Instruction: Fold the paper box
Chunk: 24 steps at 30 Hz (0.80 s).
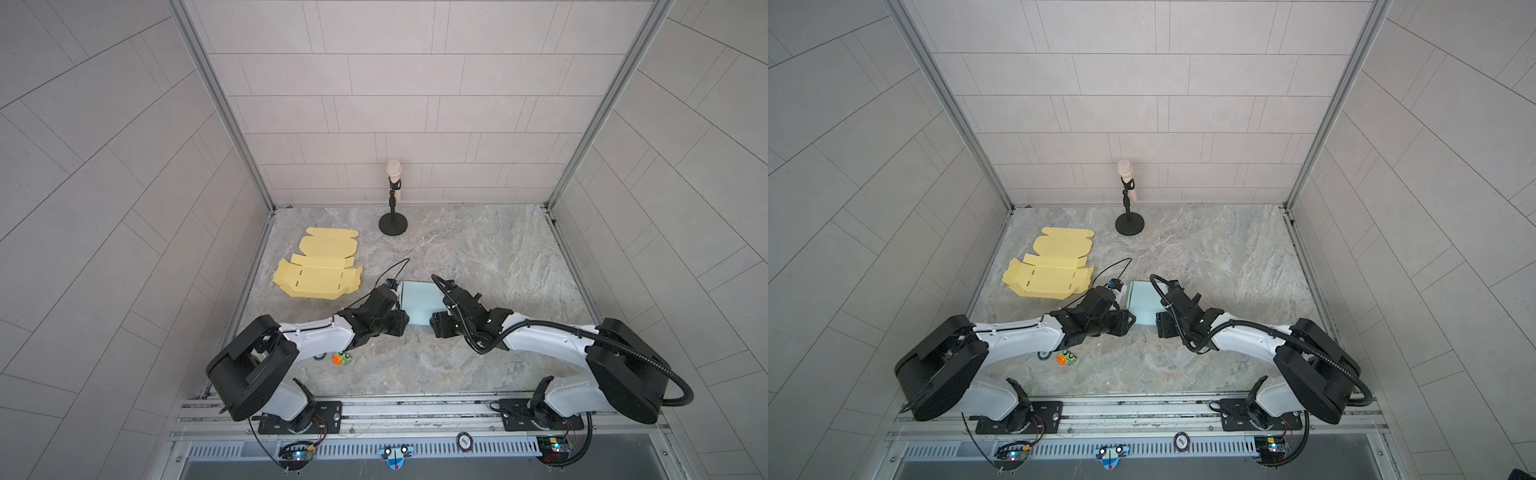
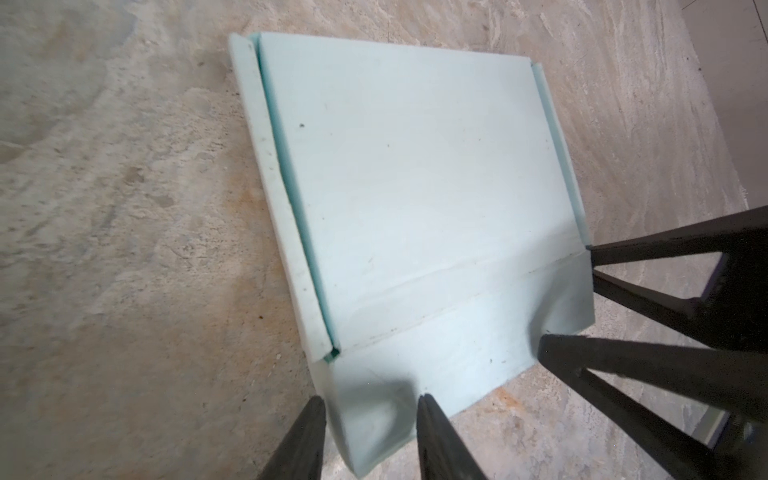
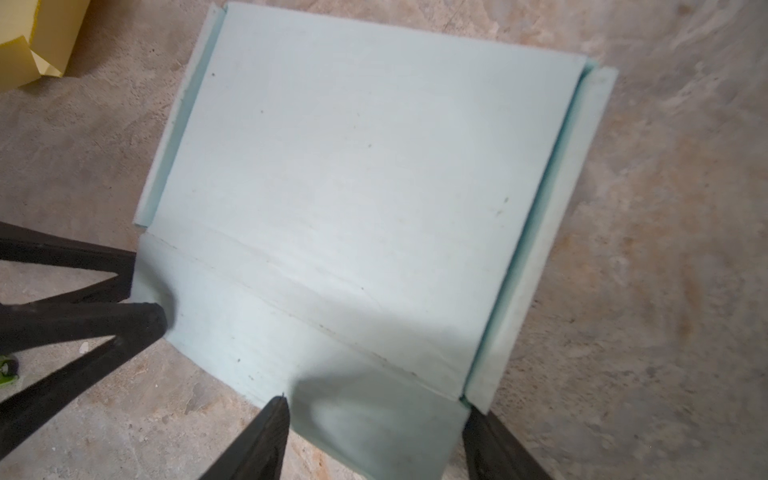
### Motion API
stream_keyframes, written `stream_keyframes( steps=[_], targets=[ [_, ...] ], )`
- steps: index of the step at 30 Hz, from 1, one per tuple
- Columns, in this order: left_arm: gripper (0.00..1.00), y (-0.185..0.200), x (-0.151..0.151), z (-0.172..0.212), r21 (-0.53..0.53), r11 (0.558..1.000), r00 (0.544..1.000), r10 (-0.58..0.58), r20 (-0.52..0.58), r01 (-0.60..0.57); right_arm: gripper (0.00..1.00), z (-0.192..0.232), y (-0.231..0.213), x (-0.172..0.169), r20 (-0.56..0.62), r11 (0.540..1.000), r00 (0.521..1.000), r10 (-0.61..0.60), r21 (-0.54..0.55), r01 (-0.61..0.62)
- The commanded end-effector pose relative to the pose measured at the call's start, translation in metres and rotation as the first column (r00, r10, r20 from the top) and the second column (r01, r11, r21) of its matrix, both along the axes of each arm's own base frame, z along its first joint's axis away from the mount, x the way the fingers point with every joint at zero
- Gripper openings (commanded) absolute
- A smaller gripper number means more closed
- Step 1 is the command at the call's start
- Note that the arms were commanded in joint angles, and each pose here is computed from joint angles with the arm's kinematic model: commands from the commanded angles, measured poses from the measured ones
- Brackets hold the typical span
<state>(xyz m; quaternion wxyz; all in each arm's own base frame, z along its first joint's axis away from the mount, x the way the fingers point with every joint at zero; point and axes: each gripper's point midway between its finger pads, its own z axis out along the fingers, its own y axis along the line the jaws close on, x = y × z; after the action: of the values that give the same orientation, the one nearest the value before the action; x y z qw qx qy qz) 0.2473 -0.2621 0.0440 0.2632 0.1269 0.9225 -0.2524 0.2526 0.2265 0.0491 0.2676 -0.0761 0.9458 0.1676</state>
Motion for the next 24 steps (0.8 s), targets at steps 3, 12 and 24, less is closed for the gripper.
stream_keyframes(
  steps=[3,12,24],
  targets=[
    [0.38,0.003,0.000,-0.009,0.046,0.999,1.000,-0.003,0.000,0.003,0.68,-0.008,-0.001,0.001,-0.006,1.000,1.000,-0.009,-0.022,0.009],
    [0.37,0.002,0.005,-0.009,0.060,0.998,1.000,0.001,0.007,-0.001,0.67,-0.010,-0.001,0.001,-0.010,0.999,1.000,-0.009,-0.033,0.009],
    [0.36,0.000,0.007,-0.008,0.060,0.998,1.000,-0.002,0.009,0.001,0.79,0.014,-0.018,0.004,0.040,0.995,0.999,-0.014,-0.099,0.018]
  ],
)
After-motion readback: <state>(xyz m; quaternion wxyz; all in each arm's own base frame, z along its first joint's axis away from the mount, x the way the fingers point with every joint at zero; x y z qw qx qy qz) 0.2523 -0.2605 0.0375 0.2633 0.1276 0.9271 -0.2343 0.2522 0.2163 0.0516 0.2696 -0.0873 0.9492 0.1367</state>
